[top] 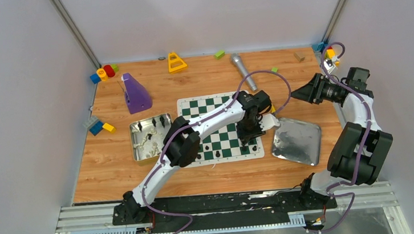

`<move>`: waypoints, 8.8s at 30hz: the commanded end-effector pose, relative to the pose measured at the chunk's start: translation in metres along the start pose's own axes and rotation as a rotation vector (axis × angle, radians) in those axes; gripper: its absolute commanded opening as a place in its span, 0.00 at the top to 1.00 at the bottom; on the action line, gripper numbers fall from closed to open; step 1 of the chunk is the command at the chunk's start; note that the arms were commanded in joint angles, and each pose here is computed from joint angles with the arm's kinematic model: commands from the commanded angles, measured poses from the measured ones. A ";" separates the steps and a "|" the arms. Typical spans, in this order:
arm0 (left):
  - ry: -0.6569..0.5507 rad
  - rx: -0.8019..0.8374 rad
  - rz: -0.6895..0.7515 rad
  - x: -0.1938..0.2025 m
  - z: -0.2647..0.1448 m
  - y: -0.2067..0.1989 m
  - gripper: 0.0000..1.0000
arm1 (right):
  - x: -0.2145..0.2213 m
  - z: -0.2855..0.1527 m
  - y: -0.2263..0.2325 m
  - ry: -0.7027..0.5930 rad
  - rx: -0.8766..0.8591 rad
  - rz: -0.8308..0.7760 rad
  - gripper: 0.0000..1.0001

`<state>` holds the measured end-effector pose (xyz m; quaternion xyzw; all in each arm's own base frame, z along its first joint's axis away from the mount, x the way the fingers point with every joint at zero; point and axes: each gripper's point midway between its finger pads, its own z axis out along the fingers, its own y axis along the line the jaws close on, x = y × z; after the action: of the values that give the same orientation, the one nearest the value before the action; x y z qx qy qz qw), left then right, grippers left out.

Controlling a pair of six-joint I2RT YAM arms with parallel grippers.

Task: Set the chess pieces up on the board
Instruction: Place the chess piece on the chessboard, then pick up the chess piece from the storage box, then place the chess piece on the chessboard, then pick up the chess piece from the chessboard.

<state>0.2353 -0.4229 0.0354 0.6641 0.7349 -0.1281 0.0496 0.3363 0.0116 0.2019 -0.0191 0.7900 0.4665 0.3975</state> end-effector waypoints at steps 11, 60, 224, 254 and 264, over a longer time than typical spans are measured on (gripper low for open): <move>-0.124 -0.206 0.013 -0.014 -0.077 0.023 0.46 | -0.008 -0.003 0.009 -0.016 -0.036 -0.058 0.45; -0.134 -0.389 -0.871 0.367 -0.112 0.123 0.62 | 0.021 0.048 0.026 0.133 0.029 -0.247 0.44; 0.659 -0.094 -0.008 0.203 -0.094 0.066 0.42 | 0.037 0.037 0.052 0.151 -0.122 -0.284 0.44; 0.026 -0.143 -0.333 0.207 -0.070 0.077 0.62 | 0.038 0.038 0.050 0.156 -0.117 -0.255 0.44; 0.023 -0.150 -0.334 0.209 -0.063 0.080 0.63 | 0.039 0.038 0.049 0.158 -0.115 -0.248 0.44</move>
<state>0.2884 -0.1902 0.0246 0.5351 0.8417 -0.0641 0.0340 0.3115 0.0812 0.1969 -0.1645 0.7934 0.4504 0.3749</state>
